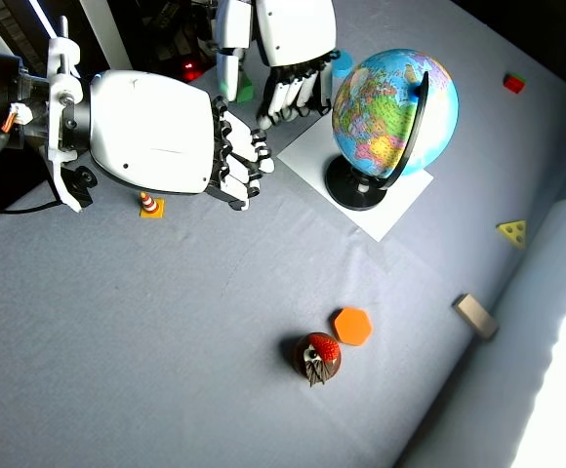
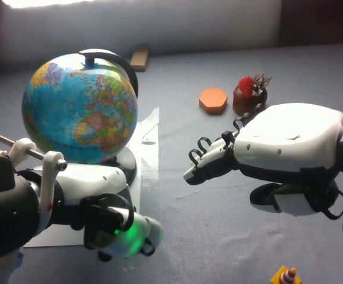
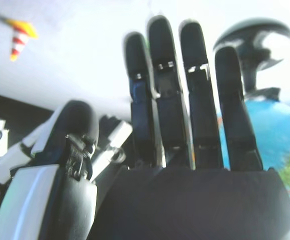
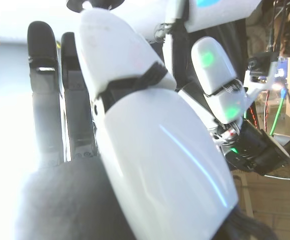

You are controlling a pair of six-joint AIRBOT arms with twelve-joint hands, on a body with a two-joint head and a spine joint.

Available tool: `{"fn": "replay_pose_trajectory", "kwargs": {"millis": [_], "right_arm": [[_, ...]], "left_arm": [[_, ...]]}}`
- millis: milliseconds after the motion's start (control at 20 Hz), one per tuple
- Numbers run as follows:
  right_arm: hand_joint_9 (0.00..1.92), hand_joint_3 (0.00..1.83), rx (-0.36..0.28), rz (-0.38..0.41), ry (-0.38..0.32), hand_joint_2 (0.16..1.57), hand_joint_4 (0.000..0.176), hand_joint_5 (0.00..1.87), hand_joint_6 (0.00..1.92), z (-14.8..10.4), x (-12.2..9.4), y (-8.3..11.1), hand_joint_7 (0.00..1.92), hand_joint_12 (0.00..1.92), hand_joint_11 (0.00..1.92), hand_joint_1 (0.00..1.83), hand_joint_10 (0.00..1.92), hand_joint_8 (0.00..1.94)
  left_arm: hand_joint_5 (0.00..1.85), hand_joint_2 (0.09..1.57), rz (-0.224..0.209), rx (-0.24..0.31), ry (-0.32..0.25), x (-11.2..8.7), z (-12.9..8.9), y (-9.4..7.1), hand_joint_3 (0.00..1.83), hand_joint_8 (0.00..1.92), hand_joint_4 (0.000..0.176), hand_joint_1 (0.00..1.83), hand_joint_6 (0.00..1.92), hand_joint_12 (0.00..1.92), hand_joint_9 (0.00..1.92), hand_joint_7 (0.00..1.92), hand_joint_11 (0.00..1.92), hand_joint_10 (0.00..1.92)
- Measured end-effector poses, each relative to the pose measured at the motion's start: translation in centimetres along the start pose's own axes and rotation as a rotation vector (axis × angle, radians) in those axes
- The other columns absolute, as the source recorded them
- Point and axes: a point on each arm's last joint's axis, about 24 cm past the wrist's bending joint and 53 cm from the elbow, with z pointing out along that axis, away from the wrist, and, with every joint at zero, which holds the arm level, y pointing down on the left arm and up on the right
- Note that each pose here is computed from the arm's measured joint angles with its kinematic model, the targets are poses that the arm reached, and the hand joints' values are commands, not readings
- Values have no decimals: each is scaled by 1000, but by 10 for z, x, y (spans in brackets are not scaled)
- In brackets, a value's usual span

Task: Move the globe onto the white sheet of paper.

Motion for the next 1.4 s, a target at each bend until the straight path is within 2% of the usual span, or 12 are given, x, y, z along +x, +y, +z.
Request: {"fn": "replay_pose_trajectory", "kwargs": {"millis": [200, 250, 300, 350, 650, 700, 800, 850, 950, 1000, 1100, 1400], "right_arm": [[991, 15, 1, 0, 2, 1317, 0, 867, 1508, 0, 0, 0, 1061, 1921, 934, 443, 1888, 1546], [1076, 24, 1, 0, 2, 1353, 0, 973, 1599, 0, 0, 0, 1161, 1921, 1024, 528, 1914, 1625], [1076, 24, 1, 0, 2, 1353, 0, 973, 1599, 0, 1, 0, 1161, 1921, 1024, 528, 1914, 1625], [1133, 29, 1, 0, 2, 1378, 0, 1017, 1843, 0, 1, 0, 1184, 1921, 1086, 620, 1920, 1813], [1202, 39, 8, -5, 10, 1410, 0, 1046, 1918, 0, 5, -4, 1216, 1921, 1185, 746, 1921, 1934], [1224, 820, 10, -5, 13, 1018, 0, 750, 1920, 0, 6, -5, 1233, 1921, 1211, 880, 1921, 1940], [1224, 820, 10, -5, 12, 1018, 0, 750, 1920, 0, 6, -5, 1233, 1921, 1211, 880, 1921, 1940], [1233, 1093, 10, -5, 12, 868, 0, 743, 1921, 0, 6, -5, 1240, 1921, 1255, 930, 1921, 1941], [1233, 1093, 10, -5, 12, 868, 0, 743, 1921, 0, 6, -5, 1240, 1921, 1255, 930, 1921, 1941], [1249, 795, 10, -5, 12, 1031, 0, 1004, 1921, 0, 6, -5, 1250, 1921, 1278, 837, 1921, 1941], [1271, 597, 14, -4, 17, 1137, 0, 1096, 1921, 0, 8, -7, 1271, 1921, 1295, 796, 1921, 1941], [1286, 444, 13, -4, 15, 1213, 0, 1099, 1921, 0, 8, -7, 1278, 1921, 1303, 788, 1921, 1941]], "left_arm": [[977, 1387, -4, 0, 0, -1, -1, 0, 4, 1488, 0, 451, 1171, 1920, 924, 1014, 729, 1785], [979, 1378, -9, -1, -6, -3, -1, 1, 0, 1611, 0, 610, 1380, 1921, 977, 1053, 831, 1856], [979, 1378, -10, -1, -10, -5, -2, 2, 0, 1611, 0, 610, 1380, 1921, 977, 1053, 831, 1856], [965, 1385, -7, -2, -15, -7, -2, 2, 1, 1732, 0, 701, 1586, 1921, 1011, 1063, 883, 1908], [943, 1412, -14, 1, -17, -9, -3, 1, 6, 1900, 0, 774, 1804, 1921, 1051, 1046, 923, 1920], [942, 1414, -13, 1, -18, -9, -3, 1, 5, 1917, 0, 785, 1843, 1921, 1085, 1063, 962, 1921], [942, 1414, 1, 1, -20, -11, -4, 2, 5, 1917, 0, 785, 1843, 1921, 1085, 1063, 962, 1921], [955, 1412, 5, 0, -21, -11, -4, 2, 3, 1920, 0, 805, 1818, 1921, 1103, 1078, 987, 1921], [955, 1412, 10, 0, -17, -10, -4, 2, 3, 1920, 0, 805, 1818, 1921, 1103, 1078, 987, 1921], [969, 1414, 12, 0, -16, -10, -4, 2, 3, 1921, 0, 812, 1798, 1921, 1108, 1084, 999, 1921], [972, 1413, 22, -3, -17, -10, -4, 3, 2, 1921, 0, 824, 1782, 1921, 1107, 1085, 995, 1921], [978, 1414, 25, -12, -14, -9, -4, 5, 2, 1921, 0, 824, 1778, 1921, 1121, 1090, 999, 1921]]}}
